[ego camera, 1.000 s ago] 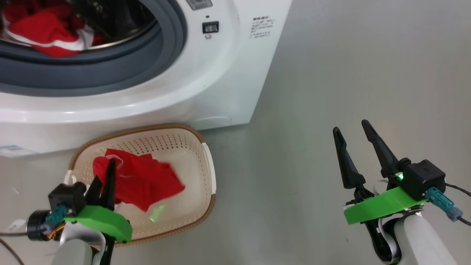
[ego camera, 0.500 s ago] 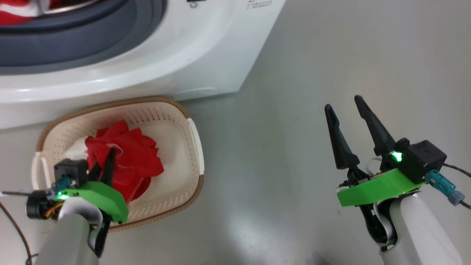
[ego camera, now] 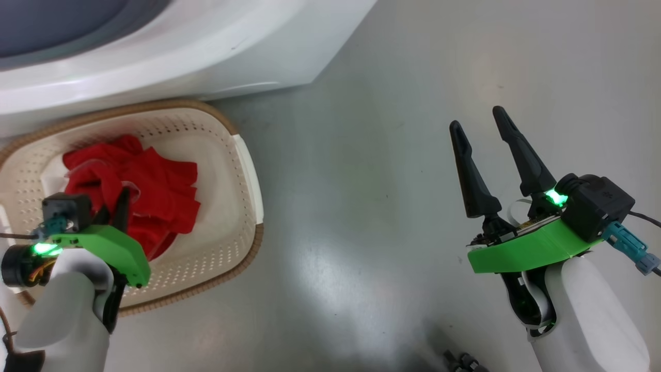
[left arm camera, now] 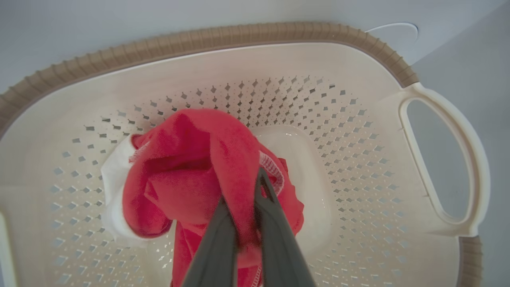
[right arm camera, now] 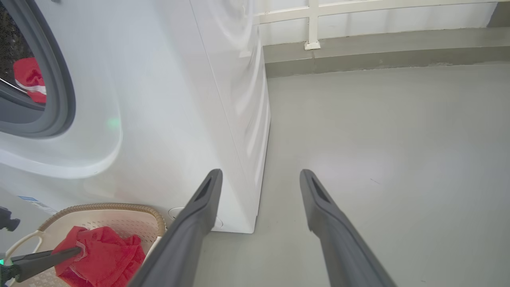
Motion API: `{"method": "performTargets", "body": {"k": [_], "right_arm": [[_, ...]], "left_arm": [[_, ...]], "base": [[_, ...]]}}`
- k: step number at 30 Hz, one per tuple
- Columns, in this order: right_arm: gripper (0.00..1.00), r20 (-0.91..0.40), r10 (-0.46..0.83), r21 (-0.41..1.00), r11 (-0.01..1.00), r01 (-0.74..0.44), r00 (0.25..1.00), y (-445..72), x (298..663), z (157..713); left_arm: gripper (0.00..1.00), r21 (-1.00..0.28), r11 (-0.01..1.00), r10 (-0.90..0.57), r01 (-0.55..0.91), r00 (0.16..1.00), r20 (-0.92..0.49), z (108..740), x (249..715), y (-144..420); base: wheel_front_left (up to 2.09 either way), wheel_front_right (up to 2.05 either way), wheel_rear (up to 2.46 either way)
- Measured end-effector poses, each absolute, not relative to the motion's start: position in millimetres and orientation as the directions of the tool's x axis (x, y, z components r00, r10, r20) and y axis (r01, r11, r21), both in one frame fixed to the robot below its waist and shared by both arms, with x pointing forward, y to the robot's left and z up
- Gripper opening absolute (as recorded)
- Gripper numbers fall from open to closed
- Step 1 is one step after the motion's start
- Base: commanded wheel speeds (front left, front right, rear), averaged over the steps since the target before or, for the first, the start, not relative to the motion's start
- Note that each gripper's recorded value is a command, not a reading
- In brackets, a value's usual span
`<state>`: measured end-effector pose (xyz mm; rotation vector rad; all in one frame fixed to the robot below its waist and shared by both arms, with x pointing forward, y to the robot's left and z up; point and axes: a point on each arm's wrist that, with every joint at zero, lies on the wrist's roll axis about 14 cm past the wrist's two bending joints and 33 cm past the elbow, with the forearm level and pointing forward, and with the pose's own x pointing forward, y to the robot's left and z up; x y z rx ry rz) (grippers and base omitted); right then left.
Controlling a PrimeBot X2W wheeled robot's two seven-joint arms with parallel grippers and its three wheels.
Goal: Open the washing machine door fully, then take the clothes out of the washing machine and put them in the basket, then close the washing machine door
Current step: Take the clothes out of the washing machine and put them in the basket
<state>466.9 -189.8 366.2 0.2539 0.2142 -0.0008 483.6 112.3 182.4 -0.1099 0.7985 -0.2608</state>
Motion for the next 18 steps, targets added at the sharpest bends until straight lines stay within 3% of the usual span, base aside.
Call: {"method": "performTargets", "body": {"k": [5, 8, 11, 12, 18], "right_arm": [[1.0, -0.232, 0.016, 0.241, 0.97, 0.041, 0.972, -194, 464, 358], [1.0, -0.234, 0.013, 0.238, 0.97, 0.044, 0.972, -195, 464, 358], [1.0, -0.222, 0.015, 0.241, 0.97, 0.04, 0.975, -194, 464, 363], [1.0, -0.218, 0.016, 0.241, 0.97, 0.038, 0.976, -194, 465, 365], [1.0, -0.191, 0.018, 0.245, 0.969, 0.03, 0.981, -193, 466, 377]], "left_arm": [[0.0, -0.205, 0.964, -0.266, 0.17, 0.64, -0.72, 168, 479, 112], [0.44, -0.211, 0.964, -0.267, 0.165, 0.64, -0.721, 168, 480, 111], [0.96, -0.216, 0.965, -0.262, 0.152, 0.652, -0.712, 174, 483, 112], [1.0, -0.216, 0.965, -0.26, 0.149, 0.656, -0.709, 177, 484, 113], [1.0, -0.219, 0.965, -0.256, 0.142, 0.684, -0.683, 193, 491, 114]], "base": [[0.0, 0.0, 0.0], [0.0, 0.0, 0.0], [0.0, 0.0, 0.0], [0.0, 0.0, 0.0], [0.0, 0.0, 0.0]]}}
